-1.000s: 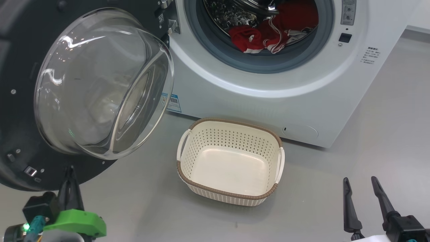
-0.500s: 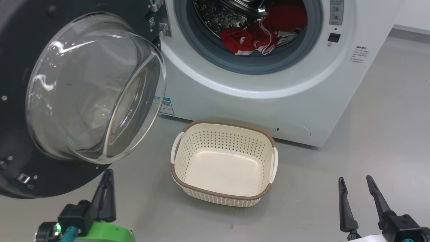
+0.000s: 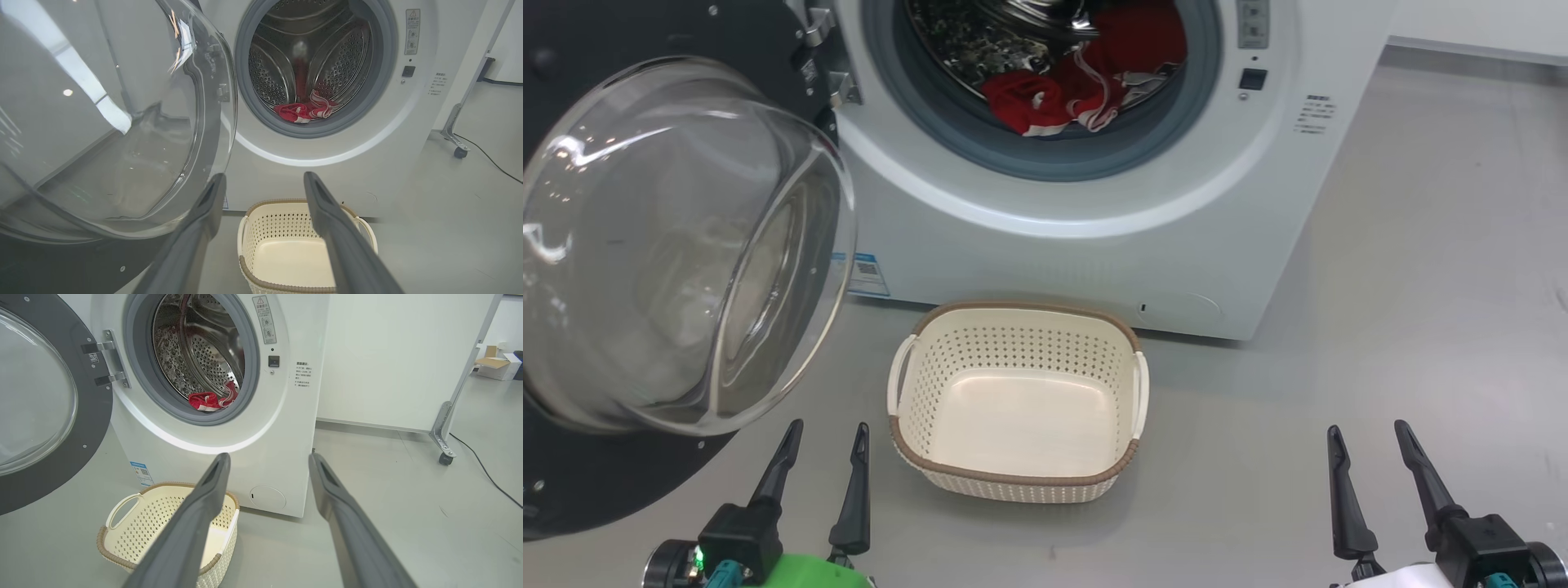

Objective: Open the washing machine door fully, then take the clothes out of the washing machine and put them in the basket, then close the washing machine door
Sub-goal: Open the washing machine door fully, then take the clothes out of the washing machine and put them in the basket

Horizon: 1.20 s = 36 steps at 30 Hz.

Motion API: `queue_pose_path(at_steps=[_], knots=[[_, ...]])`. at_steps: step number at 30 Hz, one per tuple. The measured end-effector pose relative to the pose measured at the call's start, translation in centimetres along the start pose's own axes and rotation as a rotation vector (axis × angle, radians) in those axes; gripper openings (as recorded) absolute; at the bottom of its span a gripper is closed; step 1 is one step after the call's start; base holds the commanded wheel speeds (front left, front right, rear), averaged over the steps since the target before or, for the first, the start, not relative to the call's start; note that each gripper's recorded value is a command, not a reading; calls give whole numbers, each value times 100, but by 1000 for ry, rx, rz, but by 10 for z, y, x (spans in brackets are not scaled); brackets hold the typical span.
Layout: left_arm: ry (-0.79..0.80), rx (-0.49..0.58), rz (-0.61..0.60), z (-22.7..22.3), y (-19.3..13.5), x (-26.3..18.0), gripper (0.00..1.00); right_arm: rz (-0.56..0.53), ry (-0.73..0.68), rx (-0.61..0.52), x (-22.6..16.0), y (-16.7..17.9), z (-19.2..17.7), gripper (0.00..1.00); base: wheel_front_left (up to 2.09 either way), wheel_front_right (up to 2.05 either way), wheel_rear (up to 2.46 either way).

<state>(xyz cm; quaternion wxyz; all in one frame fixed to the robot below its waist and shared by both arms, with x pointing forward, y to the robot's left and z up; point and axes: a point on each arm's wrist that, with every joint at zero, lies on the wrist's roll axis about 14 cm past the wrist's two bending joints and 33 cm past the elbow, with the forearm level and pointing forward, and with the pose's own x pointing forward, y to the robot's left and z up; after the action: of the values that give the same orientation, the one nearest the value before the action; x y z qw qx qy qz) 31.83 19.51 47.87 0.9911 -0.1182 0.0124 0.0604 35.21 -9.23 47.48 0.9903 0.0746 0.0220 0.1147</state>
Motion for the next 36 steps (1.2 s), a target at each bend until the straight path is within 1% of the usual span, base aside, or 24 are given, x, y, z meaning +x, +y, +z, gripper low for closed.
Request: queue_pose_path(at_steps=[7,10,15,20,24,36], knots=[[22,-6,-56,-5,-17,6,100,-28,-7,8,-10,-5,2,100,0,0,0],[25,-7,-87,-5,-27,11,100,-56,-11,10,-16,-12,3,100,0,0,0],[38,-5,-97,-9,-32,15,100,-81,-12,12,-22,-17,4,100,0,0,0],[74,-5,-137,-18,-45,19,100,-141,-16,7,-30,-33,5,100,0,0,0],[80,-5,-141,-19,-46,19,100,-154,-16,5,-31,-36,5,100,0,0,0],[83,-6,-143,-19,-48,17,100,-149,-21,6,-30,-35,7,100,0,0,0]])
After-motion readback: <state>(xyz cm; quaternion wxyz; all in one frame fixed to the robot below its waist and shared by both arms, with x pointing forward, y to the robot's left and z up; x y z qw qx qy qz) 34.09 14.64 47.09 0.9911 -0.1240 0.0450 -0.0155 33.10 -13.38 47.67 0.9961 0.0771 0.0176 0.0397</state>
